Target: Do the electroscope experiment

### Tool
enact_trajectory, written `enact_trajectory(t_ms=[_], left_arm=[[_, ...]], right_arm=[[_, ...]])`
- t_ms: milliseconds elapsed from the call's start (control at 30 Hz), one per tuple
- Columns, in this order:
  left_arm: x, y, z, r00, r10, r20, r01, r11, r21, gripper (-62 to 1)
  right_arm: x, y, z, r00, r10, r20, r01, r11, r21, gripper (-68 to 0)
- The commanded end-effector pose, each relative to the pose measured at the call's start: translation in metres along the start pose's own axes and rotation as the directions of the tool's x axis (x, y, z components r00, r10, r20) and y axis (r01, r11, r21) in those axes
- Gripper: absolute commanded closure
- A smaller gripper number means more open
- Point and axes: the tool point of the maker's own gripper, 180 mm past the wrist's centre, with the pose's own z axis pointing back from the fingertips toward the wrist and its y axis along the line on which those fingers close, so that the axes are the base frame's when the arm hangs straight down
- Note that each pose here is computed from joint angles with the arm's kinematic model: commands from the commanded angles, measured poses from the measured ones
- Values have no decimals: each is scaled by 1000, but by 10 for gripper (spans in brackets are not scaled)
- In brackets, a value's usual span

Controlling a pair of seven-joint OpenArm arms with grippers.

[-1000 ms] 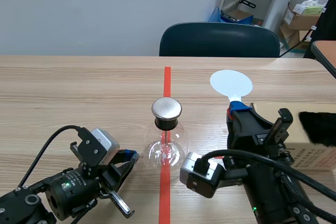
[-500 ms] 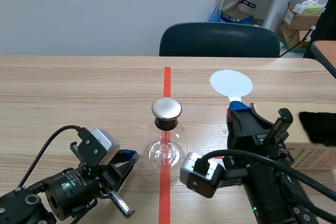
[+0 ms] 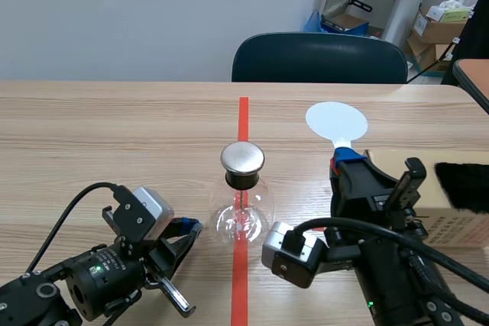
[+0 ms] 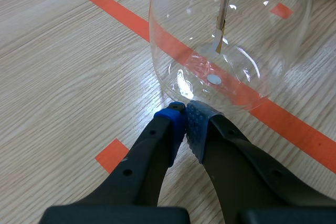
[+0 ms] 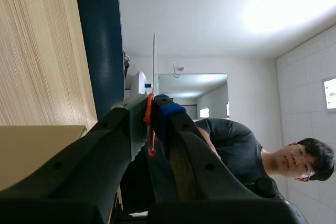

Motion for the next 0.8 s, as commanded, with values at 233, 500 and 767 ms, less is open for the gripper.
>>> enact_trajectory(t_ms=[233,500,767], left_arm=[[11,2,-2,999,1,39,-1,1000,4,-44],[11,2,-2,999,1,39,-1,1000,4,-44],[11,2,-2,999,1,39,-1,1000,4,-44]], right_arm=[[-2,-8,-4,1000,8,2,-7,999,-31,-17],[-2,-8,-4,1000,7,1,-7,999,-31,-17],[-3,-4,-4,1000,9,-4,-9,1000,-9,-17]])
